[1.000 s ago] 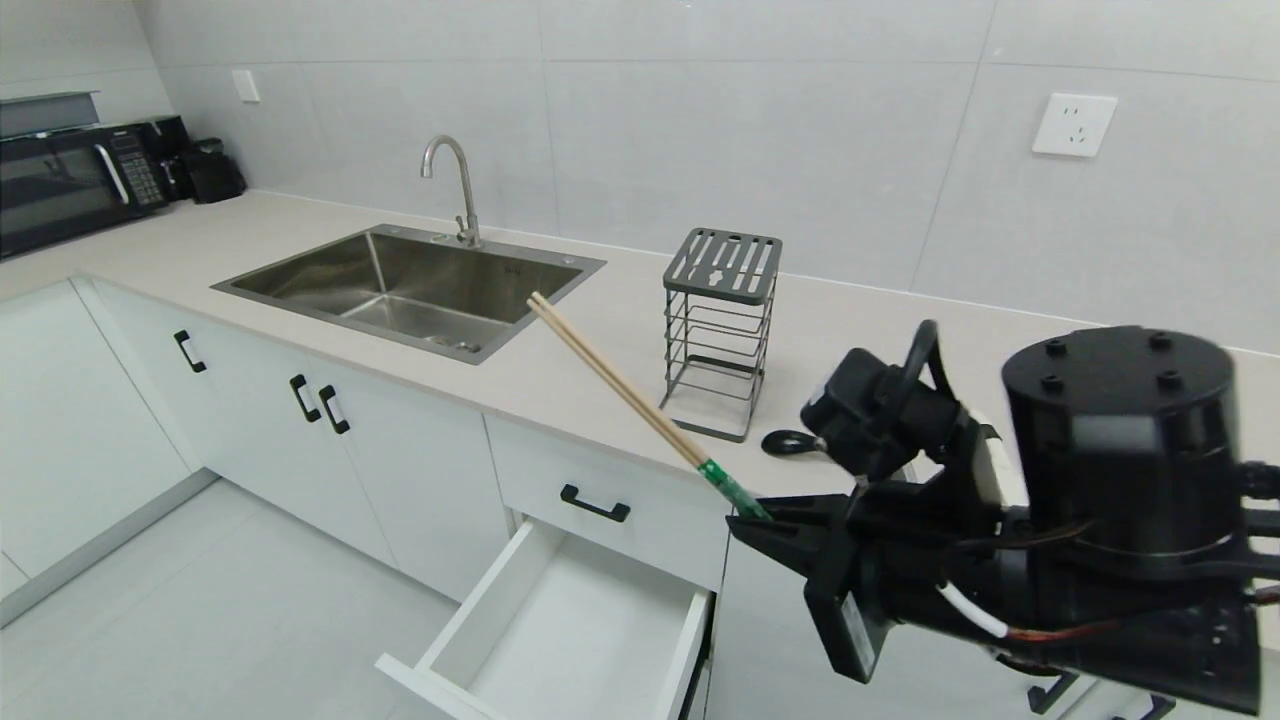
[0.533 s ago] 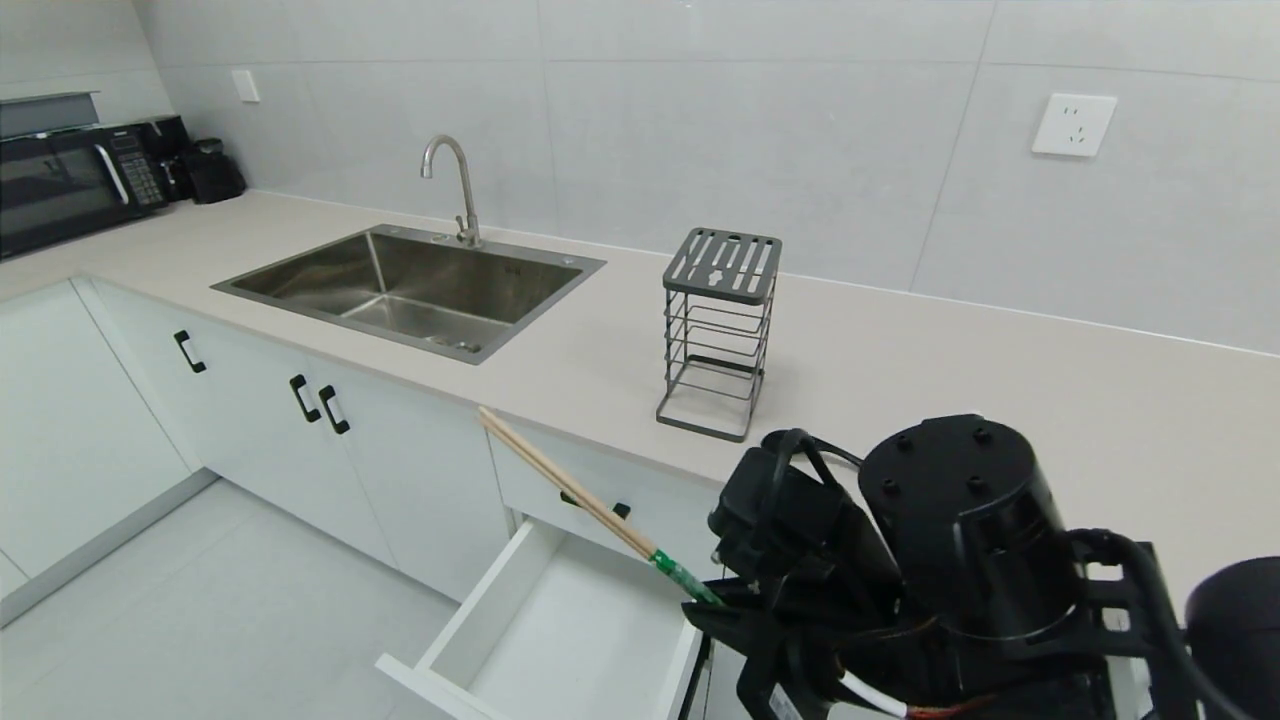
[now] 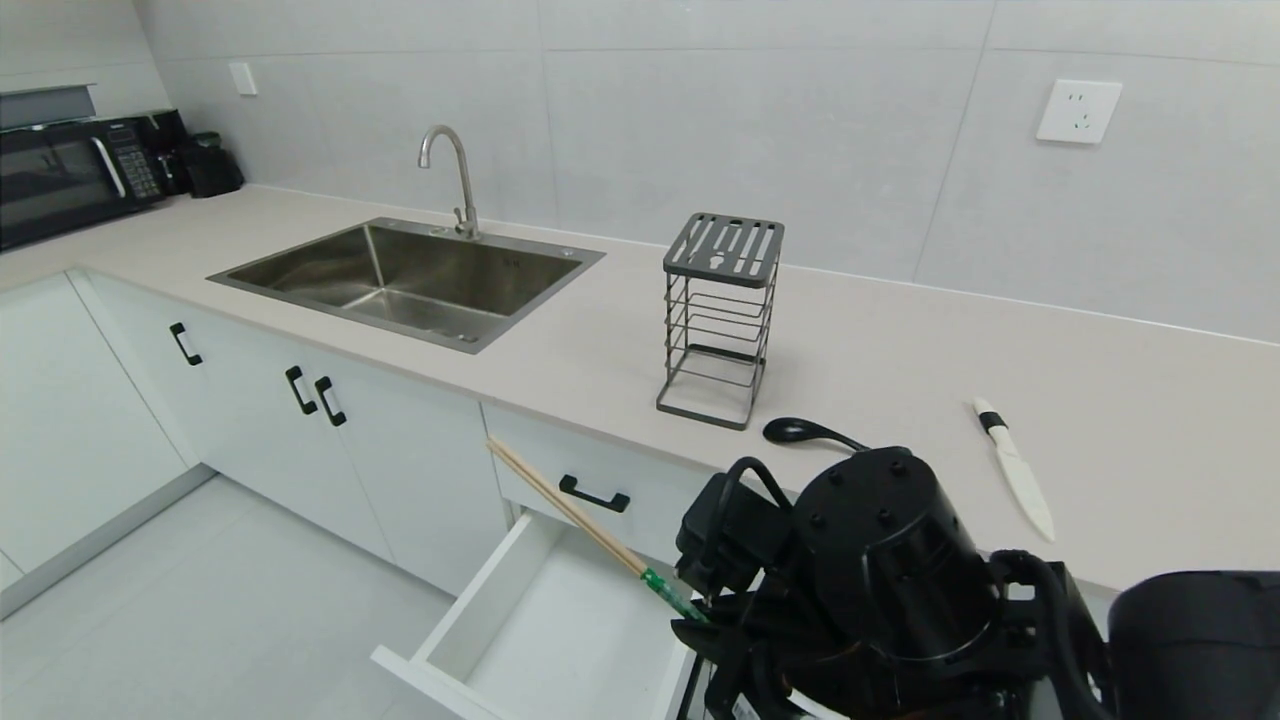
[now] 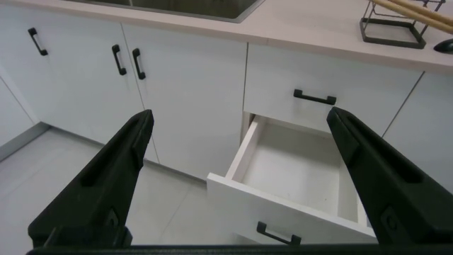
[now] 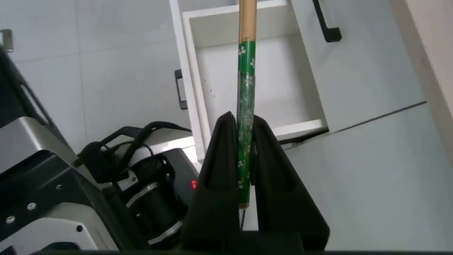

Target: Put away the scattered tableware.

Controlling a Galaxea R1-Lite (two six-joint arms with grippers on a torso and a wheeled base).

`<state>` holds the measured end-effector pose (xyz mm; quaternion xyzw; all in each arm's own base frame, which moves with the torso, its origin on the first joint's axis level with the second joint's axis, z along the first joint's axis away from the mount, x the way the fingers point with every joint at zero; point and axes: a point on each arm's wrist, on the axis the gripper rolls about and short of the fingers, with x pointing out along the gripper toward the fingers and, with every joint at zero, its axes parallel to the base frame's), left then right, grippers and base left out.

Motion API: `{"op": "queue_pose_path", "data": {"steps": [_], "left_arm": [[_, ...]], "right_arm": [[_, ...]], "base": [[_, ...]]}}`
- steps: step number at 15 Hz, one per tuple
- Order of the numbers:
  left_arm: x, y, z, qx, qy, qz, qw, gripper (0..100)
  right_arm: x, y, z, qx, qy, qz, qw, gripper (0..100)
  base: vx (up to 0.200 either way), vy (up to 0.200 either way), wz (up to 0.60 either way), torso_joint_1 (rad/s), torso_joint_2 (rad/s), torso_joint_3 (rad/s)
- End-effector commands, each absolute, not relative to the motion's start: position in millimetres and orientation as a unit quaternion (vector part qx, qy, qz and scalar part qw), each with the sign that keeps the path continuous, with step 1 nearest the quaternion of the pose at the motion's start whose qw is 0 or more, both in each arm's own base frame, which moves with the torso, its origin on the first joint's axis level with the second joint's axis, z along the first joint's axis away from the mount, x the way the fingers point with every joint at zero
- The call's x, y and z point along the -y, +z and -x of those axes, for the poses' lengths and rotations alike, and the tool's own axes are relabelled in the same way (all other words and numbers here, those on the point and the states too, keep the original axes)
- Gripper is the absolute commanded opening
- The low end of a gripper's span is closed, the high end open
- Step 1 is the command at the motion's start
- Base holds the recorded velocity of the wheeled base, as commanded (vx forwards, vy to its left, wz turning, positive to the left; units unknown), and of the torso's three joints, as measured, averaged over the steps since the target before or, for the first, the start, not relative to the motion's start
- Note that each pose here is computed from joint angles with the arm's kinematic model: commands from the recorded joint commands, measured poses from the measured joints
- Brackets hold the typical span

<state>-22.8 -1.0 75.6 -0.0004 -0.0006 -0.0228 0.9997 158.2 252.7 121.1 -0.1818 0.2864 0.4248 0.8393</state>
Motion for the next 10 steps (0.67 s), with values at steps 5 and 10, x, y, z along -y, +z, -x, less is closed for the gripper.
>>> {"op": "queue_pose_path", "data": {"steps": [5, 10], "left_arm": [[1, 76, 23, 0.0, -0.022, 0.001, 1.0, 100], [1, 76, 23, 0.0, -0.022, 0.001, 1.0, 100]], "right_arm": [[-266, 112, -159, -0.291, 0.424, 0.195, 0.835, 0], [-294, 100, -174, -0.282, 0.433, 0.22, 0.828, 0]], "base": [[0.0, 0.0, 0.0, -0.107, 0.2, 0.104], [0.0, 0.0, 0.0, -0.017, 0.04, 0.02]]}}
